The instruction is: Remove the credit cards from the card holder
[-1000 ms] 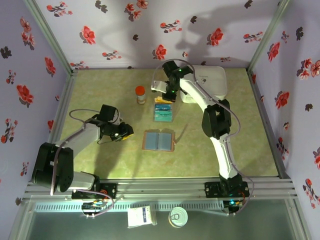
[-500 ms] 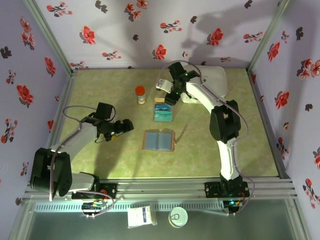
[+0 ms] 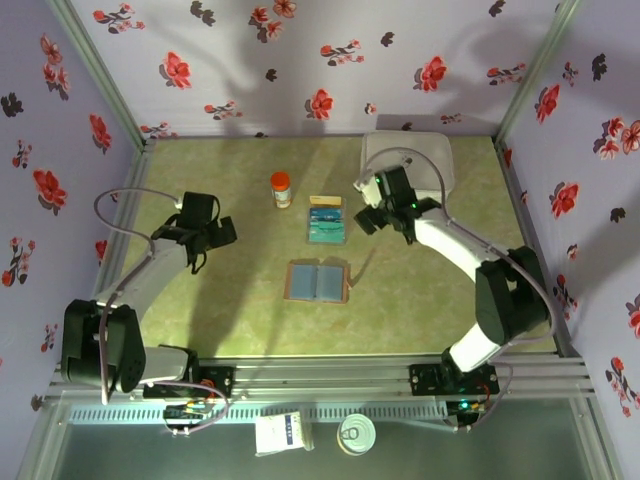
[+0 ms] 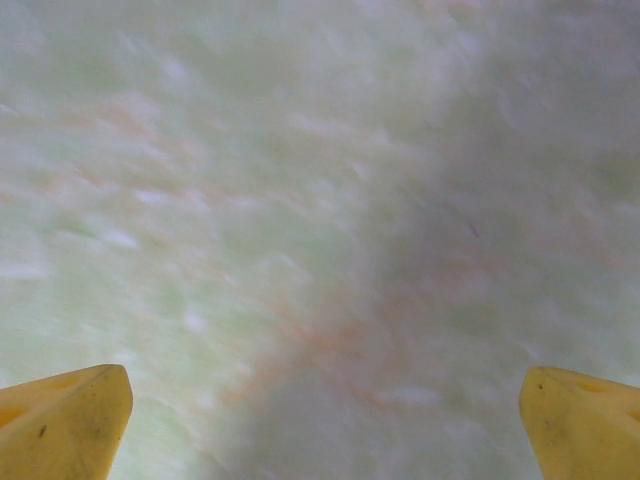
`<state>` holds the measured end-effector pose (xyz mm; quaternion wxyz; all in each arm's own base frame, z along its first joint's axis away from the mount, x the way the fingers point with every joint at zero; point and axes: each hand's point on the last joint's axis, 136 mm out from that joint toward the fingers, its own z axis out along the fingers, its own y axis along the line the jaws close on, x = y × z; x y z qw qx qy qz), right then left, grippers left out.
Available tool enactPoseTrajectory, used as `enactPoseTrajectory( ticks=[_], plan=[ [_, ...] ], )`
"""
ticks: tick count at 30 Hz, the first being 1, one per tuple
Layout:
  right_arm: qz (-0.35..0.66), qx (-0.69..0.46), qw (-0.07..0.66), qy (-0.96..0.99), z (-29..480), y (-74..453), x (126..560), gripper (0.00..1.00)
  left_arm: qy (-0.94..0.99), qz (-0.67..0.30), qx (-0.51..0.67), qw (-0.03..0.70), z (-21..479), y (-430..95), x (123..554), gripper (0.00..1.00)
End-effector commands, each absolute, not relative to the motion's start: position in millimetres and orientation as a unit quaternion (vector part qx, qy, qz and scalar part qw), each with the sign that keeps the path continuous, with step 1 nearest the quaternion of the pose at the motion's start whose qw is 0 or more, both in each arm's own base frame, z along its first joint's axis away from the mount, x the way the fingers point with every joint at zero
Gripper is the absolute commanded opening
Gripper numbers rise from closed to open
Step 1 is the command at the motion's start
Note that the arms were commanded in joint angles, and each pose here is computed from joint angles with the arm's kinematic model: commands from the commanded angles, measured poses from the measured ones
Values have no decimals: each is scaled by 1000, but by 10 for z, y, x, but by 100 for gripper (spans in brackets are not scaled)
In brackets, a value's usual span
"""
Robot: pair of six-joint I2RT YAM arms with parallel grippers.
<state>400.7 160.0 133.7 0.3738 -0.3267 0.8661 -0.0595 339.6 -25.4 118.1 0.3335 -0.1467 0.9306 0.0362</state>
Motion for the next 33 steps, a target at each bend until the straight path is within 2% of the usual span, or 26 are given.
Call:
enactPoseTrajectory(
  ticks=[1, 7, 13, 16, 23, 27, 33],
  plan=[
    [-88, -176, 450, 871, 1526, 1174, 4069, 99, 888, 137, -164, 408, 1469, 196, 3510, 100],
    [-120, -35, 491, 862, 1320, 482, 3850, 99, 868, 192, -120, 441, 1377, 353, 3706, 100],
    [-94, 82, 549, 827, 1154, -27, 3778, 99, 840, 172, -102, 504, 1210, 414, 3915, 100],
    [-107, 90, 557, 819, 1153, -123, 3765, 99, 823, 167, -103, 534, 1174, 475, 3938, 100],
    [-90, 74, 590, 799, 1053, -150, 3825, 99, 826, 64, -60, 556, 1028, 300, 4021, 100],
    [-40, 61, 580, 812, 892, -102, 3928, 99, 822, 33, -32, 567, 949, 194, 3997, 100],
    [-29, 81, 564, 821, 868, -197, 3957, 99, 821, 27, -28, 569, 932, 164, 3994, 100]
  ],
)
